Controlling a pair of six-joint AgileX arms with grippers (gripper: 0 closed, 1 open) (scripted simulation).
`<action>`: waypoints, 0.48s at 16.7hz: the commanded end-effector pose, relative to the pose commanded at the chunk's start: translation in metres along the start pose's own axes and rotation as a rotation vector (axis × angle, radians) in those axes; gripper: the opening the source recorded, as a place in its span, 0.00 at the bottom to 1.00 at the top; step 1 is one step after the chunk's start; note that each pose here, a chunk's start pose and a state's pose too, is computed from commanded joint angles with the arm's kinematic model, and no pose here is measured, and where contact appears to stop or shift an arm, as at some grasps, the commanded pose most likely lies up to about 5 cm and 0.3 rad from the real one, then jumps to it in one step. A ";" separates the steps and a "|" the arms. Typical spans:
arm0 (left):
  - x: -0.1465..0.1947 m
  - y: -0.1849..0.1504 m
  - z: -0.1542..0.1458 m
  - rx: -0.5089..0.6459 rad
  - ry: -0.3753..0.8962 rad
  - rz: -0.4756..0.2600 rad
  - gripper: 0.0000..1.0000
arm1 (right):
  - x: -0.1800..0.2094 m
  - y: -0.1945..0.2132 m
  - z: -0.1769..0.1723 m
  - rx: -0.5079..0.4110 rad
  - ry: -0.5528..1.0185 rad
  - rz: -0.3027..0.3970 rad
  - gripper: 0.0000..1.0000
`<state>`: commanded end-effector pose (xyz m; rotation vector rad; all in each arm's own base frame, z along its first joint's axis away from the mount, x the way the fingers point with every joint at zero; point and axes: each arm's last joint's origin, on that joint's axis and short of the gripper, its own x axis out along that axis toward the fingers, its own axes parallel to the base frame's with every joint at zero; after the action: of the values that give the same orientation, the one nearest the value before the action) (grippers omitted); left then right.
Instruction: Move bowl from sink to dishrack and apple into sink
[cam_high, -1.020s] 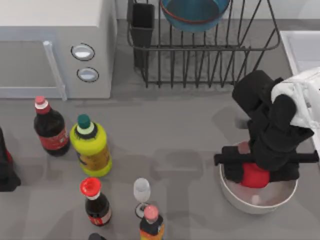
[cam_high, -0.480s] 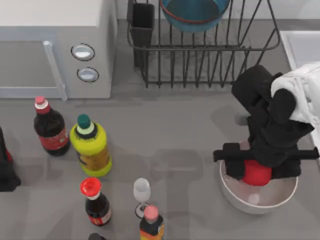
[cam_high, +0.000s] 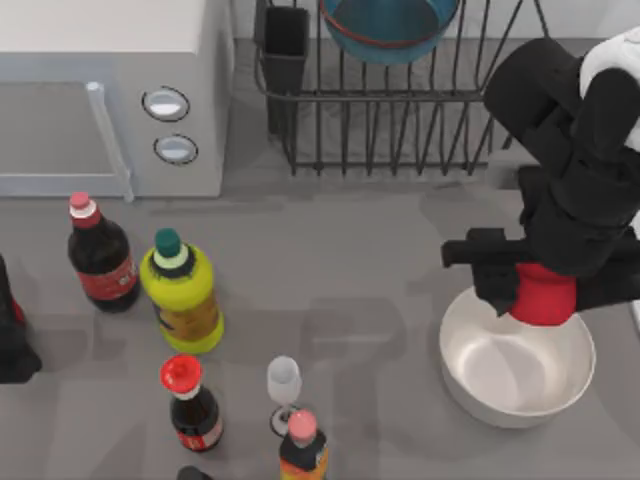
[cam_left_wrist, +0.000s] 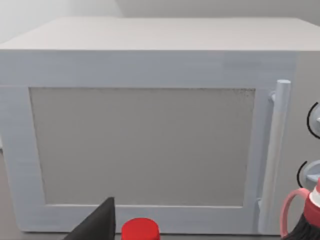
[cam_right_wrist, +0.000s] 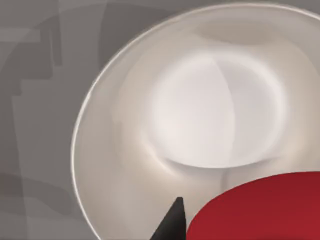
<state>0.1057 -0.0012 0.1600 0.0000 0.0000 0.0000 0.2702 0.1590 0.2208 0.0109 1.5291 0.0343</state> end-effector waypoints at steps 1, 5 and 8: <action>0.000 0.000 0.000 0.000 0.000 0.000 1.00 | -0.005 -0.001 0.000 0.000 -0.005 0.002 0.00; 0.000 0.000 0.000 0.000 0.000 0.000 1.00 | -0.004 0.000 -0.001 0.000 -0.002 0.002 0.00; 0.000 0.000 0.000 0.000 0.000 0.000 1.00 | 0.002 -0.006 0.004 0.008 -0.009 0.006 0.00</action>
<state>0.1057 -0.0012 0.1600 0.0000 0.0000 0.0000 0.2739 0.1535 0.2190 0.0214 1.5206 0.0328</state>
